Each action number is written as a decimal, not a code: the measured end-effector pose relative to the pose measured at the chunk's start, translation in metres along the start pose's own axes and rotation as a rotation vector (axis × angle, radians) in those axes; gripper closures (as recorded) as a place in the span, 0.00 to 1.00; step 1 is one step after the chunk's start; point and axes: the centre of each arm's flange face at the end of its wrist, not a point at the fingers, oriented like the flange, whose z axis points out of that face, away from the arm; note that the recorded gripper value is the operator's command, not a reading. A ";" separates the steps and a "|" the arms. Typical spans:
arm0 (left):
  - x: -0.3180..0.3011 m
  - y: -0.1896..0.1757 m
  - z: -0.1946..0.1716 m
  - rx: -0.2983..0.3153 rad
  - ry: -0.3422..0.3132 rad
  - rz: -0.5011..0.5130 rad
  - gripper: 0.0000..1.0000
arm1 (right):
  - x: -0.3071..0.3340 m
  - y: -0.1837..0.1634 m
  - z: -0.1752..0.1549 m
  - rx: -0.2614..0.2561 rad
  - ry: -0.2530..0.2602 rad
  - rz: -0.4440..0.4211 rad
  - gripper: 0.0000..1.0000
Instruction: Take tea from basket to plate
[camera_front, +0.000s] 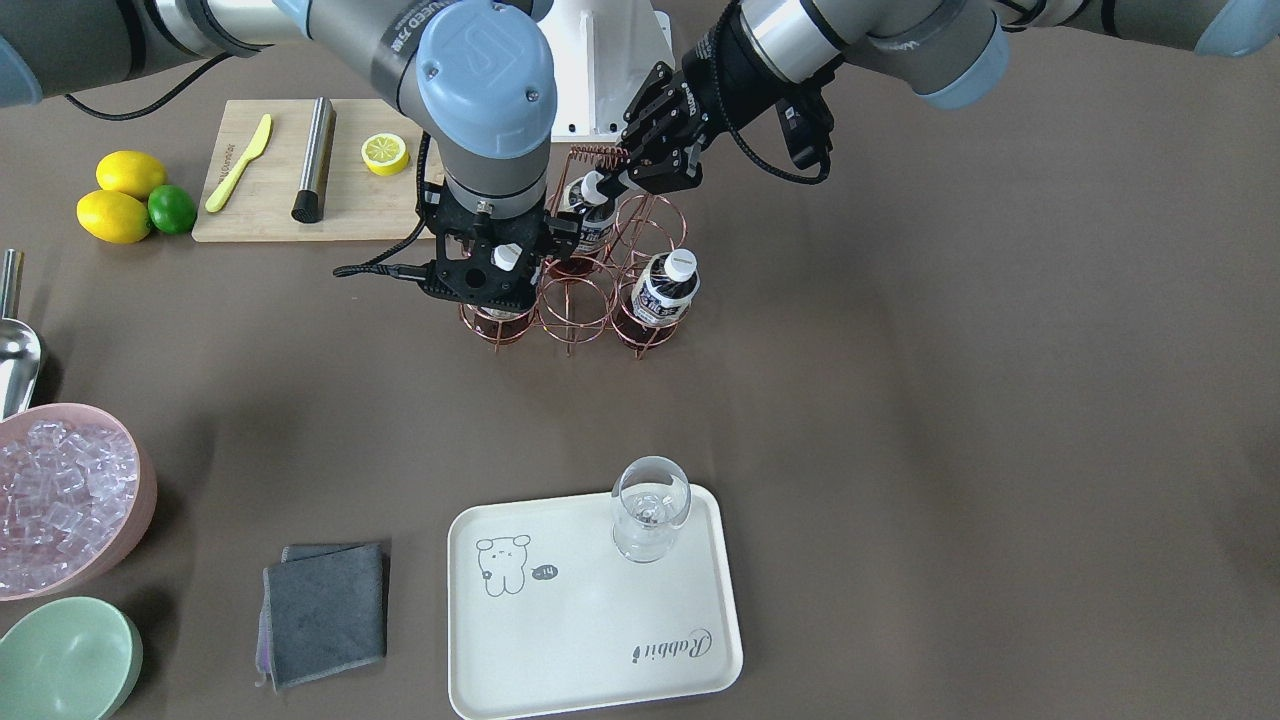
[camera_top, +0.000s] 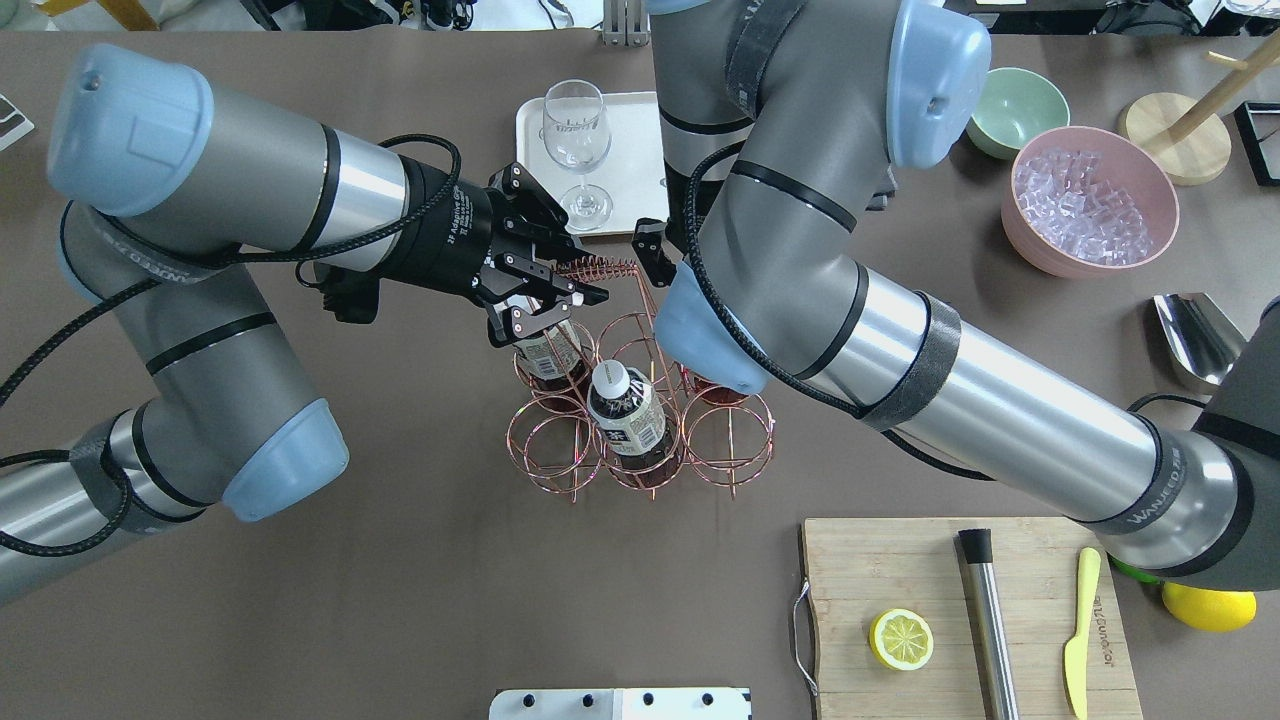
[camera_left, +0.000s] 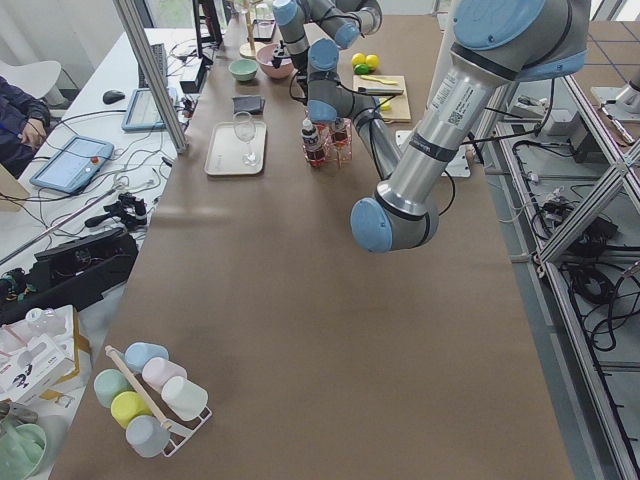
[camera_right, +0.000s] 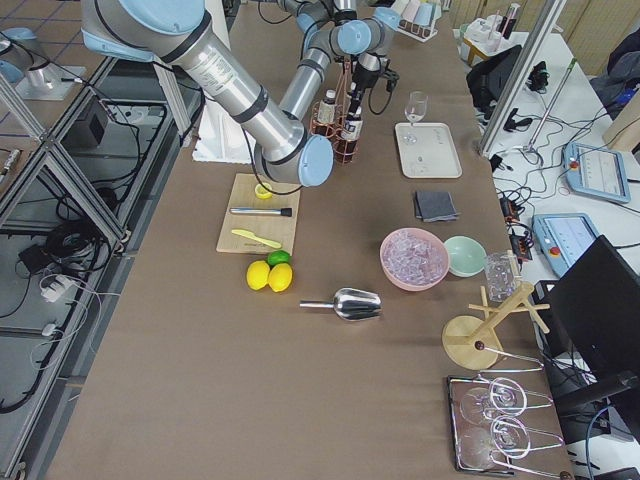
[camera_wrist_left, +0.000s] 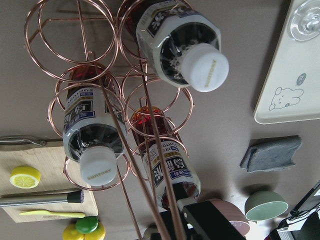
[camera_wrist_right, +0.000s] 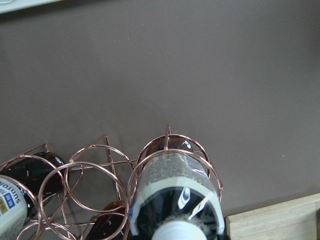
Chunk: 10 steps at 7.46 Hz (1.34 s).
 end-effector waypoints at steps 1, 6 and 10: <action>0.000 0.000 0.000 0.000 0.000 0.000 1.00 | -0.001 0.001 -0.002 0.006 -0.002 -0.004 0.30; 0.000 -0.001 0.000 0.001 0.000 -0.001 1.00 | -0.002 0.007 -0.011 0.023 -0.014 -0.017 0.52; 0.000 -0.001 0.000 0.001 0.000 -0.001 1.00 | -0.004 0.006 -0.015 0.044 -0.018 -0.021 0.47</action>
